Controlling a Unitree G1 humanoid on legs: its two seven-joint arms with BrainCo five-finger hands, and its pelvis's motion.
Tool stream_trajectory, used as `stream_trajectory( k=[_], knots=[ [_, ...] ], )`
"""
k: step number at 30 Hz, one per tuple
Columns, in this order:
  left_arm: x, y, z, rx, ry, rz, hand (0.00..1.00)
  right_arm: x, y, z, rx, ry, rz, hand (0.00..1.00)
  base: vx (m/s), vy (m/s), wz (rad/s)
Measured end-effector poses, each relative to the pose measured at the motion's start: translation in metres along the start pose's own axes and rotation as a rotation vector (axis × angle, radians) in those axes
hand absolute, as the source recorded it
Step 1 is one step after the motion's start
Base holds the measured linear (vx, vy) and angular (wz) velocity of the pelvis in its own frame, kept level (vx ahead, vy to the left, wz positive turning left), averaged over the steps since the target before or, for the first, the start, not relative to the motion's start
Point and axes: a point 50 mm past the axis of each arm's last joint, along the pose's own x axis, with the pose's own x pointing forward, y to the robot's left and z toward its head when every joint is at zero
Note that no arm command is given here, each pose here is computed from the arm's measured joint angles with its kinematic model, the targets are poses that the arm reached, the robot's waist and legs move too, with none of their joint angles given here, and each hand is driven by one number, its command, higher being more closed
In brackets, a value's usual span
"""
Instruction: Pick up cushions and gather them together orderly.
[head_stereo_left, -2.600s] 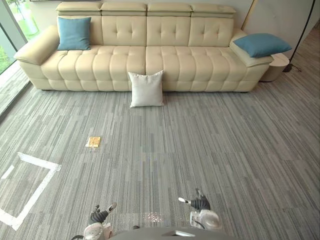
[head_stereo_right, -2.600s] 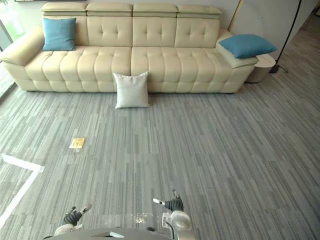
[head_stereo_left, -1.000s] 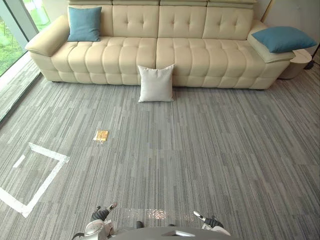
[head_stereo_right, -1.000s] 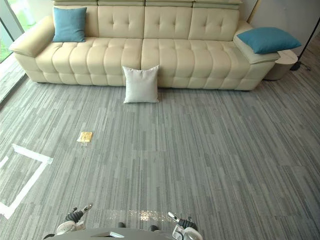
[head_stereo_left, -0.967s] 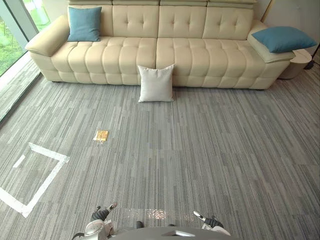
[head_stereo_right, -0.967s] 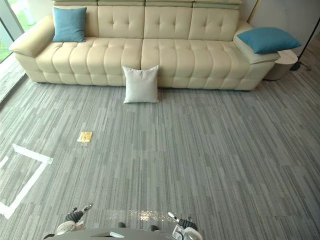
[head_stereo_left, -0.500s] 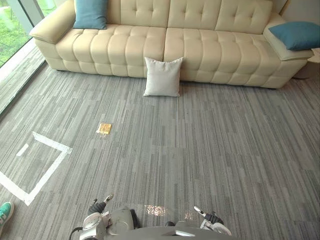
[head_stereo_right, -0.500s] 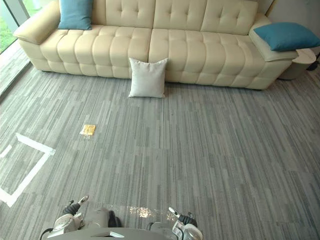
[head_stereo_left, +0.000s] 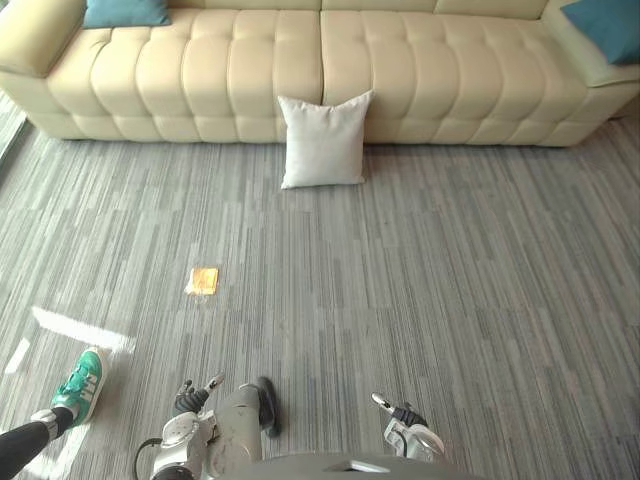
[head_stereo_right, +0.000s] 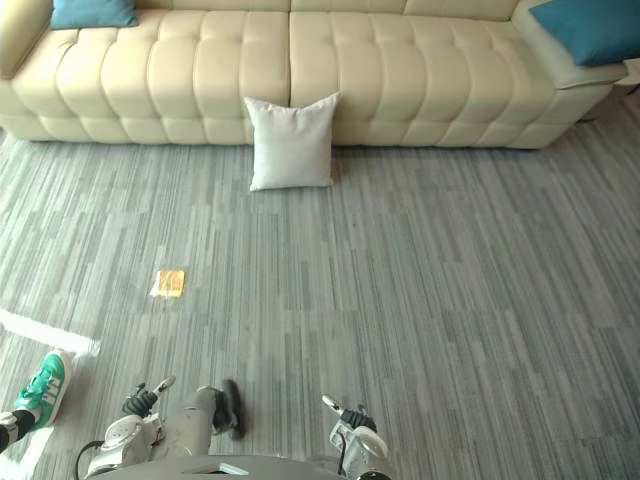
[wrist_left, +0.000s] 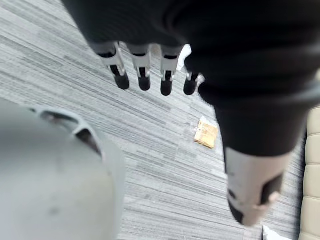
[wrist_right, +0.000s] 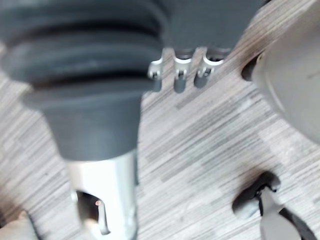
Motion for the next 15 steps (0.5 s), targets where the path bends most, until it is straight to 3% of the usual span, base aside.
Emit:
stream_trajectory(
  k=[7,15],
  knots=[
    [-0.003,0.003,-0.019,0.03,0.073,0.002,0.0,-0.001,-0.007,0.017,-0.079,-0.097,0.004,0.0,0.39,0.011,-0.27],
    [-0.003,-0.033,-0.011,-0.008,0.072,-0.076,0.0,0.0,-0.008,0.04,-0.08,-0.176,0.015,0.0,0.56,-0.204,0.26]
  ],
)
